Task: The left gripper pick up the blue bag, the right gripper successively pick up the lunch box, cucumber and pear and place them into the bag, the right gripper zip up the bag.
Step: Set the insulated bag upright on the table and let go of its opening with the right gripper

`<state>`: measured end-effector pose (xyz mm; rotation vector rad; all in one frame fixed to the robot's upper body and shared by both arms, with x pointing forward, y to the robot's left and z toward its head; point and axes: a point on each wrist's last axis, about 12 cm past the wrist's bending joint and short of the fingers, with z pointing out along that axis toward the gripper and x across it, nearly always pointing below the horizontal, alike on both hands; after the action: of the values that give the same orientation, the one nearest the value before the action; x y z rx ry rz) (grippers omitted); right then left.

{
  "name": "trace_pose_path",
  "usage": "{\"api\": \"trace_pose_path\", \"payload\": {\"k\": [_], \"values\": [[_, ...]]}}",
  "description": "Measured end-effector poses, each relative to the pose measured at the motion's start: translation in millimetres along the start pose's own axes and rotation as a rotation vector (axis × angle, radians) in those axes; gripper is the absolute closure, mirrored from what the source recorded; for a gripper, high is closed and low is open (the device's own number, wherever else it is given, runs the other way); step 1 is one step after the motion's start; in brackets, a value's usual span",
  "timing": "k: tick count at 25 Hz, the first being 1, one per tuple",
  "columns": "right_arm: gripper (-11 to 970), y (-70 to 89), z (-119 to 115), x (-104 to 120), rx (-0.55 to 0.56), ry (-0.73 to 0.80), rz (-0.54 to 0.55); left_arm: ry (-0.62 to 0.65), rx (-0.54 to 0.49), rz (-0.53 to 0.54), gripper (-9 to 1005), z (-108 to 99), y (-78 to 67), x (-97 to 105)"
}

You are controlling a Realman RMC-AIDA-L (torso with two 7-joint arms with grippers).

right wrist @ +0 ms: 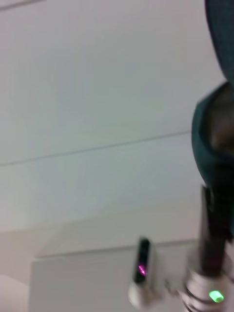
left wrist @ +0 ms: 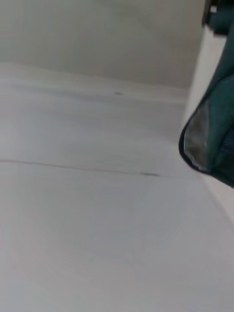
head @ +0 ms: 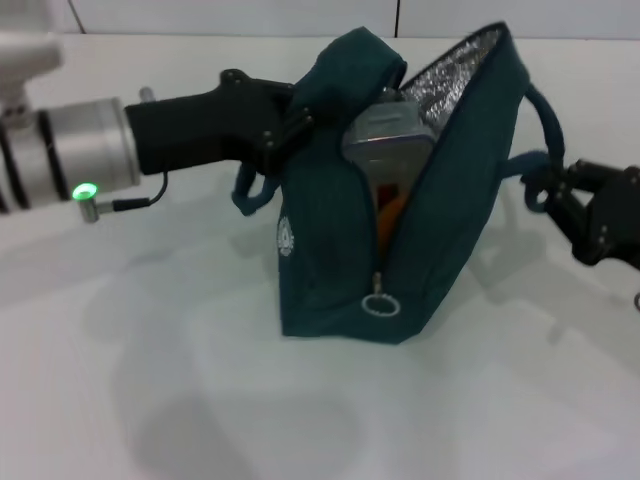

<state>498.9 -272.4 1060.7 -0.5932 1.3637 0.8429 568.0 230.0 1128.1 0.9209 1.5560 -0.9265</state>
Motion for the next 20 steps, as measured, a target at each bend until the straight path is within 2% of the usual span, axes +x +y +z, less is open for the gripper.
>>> {"api": "trace_pose_path", "payload": {"k": [6, 12, 20], "values": [[888, -8.1, 3, -14, 0.003, -0.061, -0.025, -0.167, 0.010, 0.068, 952, -13, -17.9, 25], [889, -13.6, 4, -21, -0.002, -0.075, -0.048, -0.201, -0.028, 0.049, 955, -13, -26.8, 49], [862, -12.1, -5, -16, 0.031, -0.065, -0.032, -0.251, -0.071, 0.036, 953, -2, -32.6, 62]]}}
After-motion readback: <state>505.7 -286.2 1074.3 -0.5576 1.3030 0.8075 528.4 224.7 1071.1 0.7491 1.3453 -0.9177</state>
